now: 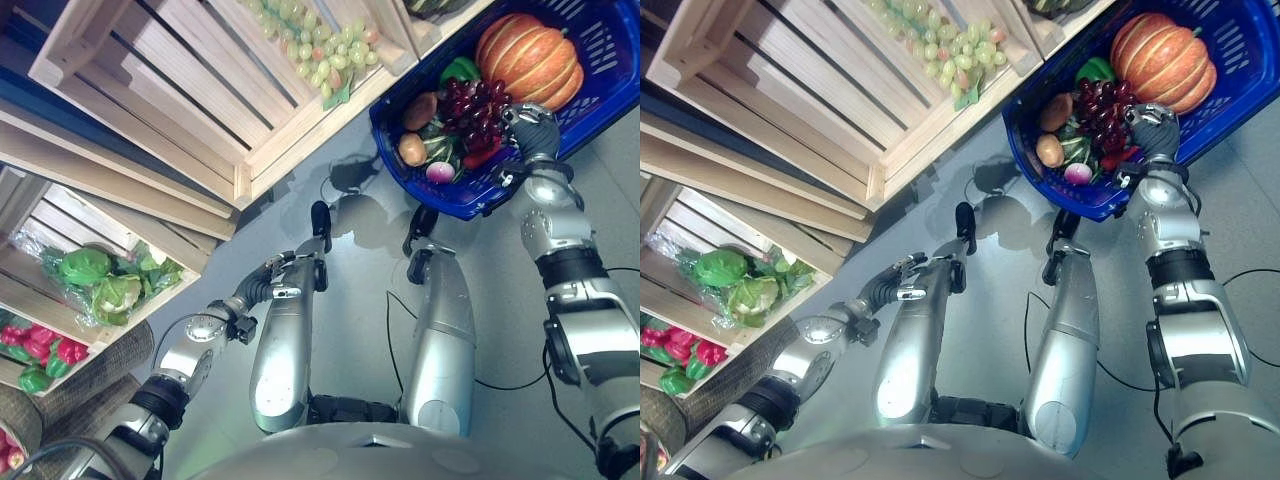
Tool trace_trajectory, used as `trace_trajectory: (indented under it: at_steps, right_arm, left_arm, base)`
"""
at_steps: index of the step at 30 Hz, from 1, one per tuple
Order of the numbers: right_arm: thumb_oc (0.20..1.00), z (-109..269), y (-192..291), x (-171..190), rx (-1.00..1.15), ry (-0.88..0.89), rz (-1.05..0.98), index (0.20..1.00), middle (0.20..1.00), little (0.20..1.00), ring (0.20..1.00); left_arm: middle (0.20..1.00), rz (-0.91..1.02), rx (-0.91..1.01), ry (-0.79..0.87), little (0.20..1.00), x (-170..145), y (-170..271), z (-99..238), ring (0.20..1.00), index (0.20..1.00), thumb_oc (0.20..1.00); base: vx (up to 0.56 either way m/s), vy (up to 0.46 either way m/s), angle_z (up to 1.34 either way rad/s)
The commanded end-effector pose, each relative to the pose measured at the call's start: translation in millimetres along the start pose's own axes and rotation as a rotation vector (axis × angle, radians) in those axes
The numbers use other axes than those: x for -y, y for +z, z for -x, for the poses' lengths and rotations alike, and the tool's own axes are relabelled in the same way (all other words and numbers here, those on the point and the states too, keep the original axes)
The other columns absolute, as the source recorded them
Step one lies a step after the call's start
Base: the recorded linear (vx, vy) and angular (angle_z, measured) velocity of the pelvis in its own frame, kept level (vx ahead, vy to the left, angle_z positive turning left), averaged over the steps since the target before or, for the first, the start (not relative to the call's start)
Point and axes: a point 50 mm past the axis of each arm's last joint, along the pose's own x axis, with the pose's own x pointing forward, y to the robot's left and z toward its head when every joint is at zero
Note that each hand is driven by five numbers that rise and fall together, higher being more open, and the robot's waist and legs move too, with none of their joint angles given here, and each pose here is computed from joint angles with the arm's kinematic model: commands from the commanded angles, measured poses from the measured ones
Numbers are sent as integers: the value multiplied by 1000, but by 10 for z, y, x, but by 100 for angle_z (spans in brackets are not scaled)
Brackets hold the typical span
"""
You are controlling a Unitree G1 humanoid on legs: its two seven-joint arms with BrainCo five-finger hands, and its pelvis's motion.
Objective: Pick up fruits and vegetables into the basket
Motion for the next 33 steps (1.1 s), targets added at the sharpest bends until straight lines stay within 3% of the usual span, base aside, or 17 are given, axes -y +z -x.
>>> trace_trajectory:
  at_steps: [1, 12, 13, 18, 24, 30, 33]
  right_arm:
    - [200, -64, 127, 338, -21, -78, 87, 200, 200, 200, 200]
    - [200, -111, -103, 468, -233, -166, 125, 200, 200, 200, 200]
    - [1000, -102, -167, 488, -280, -181, 110, 1000, 1000, 1000, 1000]
    - [1000, -77, -292, 513, -322, -230, 88, 1000, 1000, 1000, 1000]
    - [1000, -36, -262, 444, -176, -315, 264, 1000, 1000, 1000, 1000]
    - [1000, 199, -463, 233, -34, -327, 395, 1000, 1000, 1000, 1000]
    - [1000, 460, -628, 105, 60, -271, 446, 1000, 1000, 1000, 1000]
  left_arm:
    - [1000, -34, -17, -90, 1000, 289, -95, 27, 1000, 1000, 1000]
    - [1000, -189, 100, -50, 1000, 319, 164, -76, 1000, 1000, 1000]
    - [1000, -204, 131, -27, 1000, 318, 218, -90, 1000, 1000, 1000]
    - [1000, -320, 307, 19, 1000, 299, 549, -111, 1000, 1000, 1000]
    - [1000, -401, 526, 47, 1000, 339, 982, -55, 1000, 1000, 1000]
    - [1000, -691, 803, 262, 1000, 330, 1386, 96, 1000, 1000, 1000]
    - [1000, -954, 931, 474, 1000, 219, 1607, 233, 1000, 1000, 1000]
  base:
    - [-19, -54, 11]
    - [-16, -36, 6]
    - [-50, -39, 2]
    - [-38, -40, 0]
    - [-6, -4, 0]
    - [-10, 64, -7]
    - [11, 100, -23]
